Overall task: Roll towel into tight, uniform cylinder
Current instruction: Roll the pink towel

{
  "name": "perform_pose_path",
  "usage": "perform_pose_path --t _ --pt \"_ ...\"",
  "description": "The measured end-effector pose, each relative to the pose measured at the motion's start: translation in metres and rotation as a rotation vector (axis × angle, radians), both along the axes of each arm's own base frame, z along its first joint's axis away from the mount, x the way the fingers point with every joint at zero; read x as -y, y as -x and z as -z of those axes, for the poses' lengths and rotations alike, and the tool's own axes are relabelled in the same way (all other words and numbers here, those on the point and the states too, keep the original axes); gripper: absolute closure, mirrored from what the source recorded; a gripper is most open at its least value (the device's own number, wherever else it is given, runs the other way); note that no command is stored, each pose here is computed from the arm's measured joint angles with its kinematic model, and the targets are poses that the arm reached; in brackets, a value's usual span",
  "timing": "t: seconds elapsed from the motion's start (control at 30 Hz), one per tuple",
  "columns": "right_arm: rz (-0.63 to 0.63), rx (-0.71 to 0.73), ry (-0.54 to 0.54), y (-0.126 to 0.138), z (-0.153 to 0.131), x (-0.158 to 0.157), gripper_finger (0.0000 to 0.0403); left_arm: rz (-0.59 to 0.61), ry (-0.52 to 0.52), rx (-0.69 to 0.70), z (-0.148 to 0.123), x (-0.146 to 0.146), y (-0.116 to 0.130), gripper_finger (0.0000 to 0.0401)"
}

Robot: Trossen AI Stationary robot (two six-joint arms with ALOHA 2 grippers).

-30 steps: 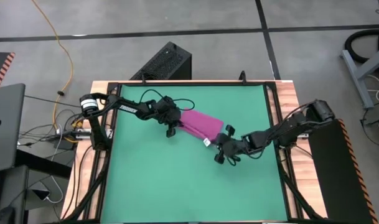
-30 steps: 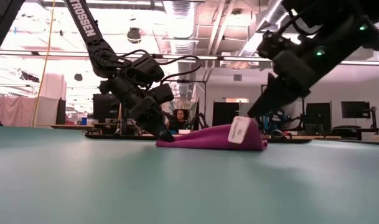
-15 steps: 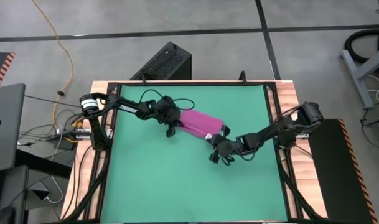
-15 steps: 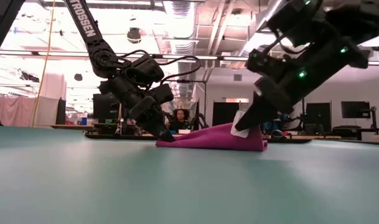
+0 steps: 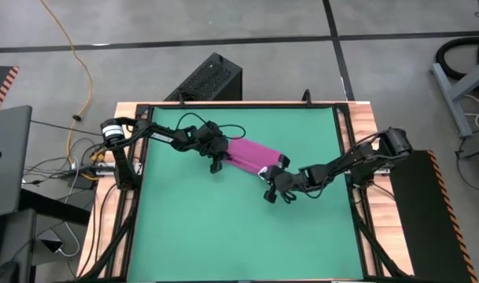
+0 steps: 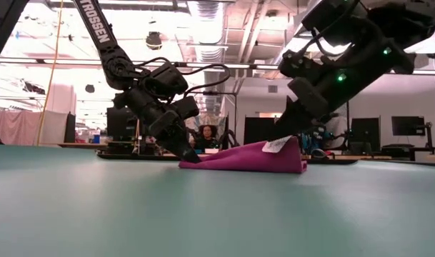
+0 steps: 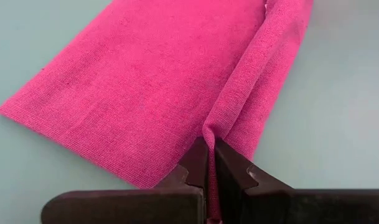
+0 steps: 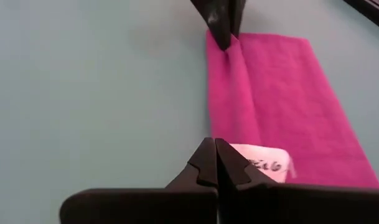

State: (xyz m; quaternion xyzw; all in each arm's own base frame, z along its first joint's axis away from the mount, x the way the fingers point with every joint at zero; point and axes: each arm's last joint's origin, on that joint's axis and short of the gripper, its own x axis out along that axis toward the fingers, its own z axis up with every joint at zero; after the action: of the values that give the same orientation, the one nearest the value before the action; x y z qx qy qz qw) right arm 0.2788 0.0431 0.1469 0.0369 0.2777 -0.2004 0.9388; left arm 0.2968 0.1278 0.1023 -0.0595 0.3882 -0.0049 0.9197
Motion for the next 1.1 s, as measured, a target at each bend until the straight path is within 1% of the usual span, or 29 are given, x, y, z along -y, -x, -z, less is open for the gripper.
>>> perform_pose_path --t 0.2,0.37,0.63,0.83,0.97,1.03,1.1 --pt "0.028 -0.057 0.007 0.002 0.006 0.008 0.0398 0.0 0.0 0.0 0.0 0.0 0.0 0.0401" --pt "0.072 -0.109 -0.008 0.005 0.01 0.016 0.0398 0.0 0.002 0.0 0.0 0.0 0.0 0.0401" --pt "0.102 -0.155 -0.032 0.009 0.015 0.017 0.0398 0.002 0.004 0.001 0.0 0.0 0.0 0.0397" --pt "0.119 -0.176 -0.041 0.003 0.032 0.016 0.0398 -0.014 0.02 0.004 0.0 0.0 0.0 0.0389" --pt "0.135 -0.197 -0.058 -0.001 0.05 0.016 0.0398 -0.021 0.021 0.014 -0.002 0.0 0.0 0.0388" --pt "0.153 -0.199 -0.075 -0.001 0.056 0.015 0.0398 -0.022 0.016 0.011 -0.008 0.001 0.002 0.0387" --pt "0.167 -0.193 -0.092 -0.002 0.058 0.014 0.0398 -0.012 -0.016 0.011 -0.02 0.002 0.005 0.0387"
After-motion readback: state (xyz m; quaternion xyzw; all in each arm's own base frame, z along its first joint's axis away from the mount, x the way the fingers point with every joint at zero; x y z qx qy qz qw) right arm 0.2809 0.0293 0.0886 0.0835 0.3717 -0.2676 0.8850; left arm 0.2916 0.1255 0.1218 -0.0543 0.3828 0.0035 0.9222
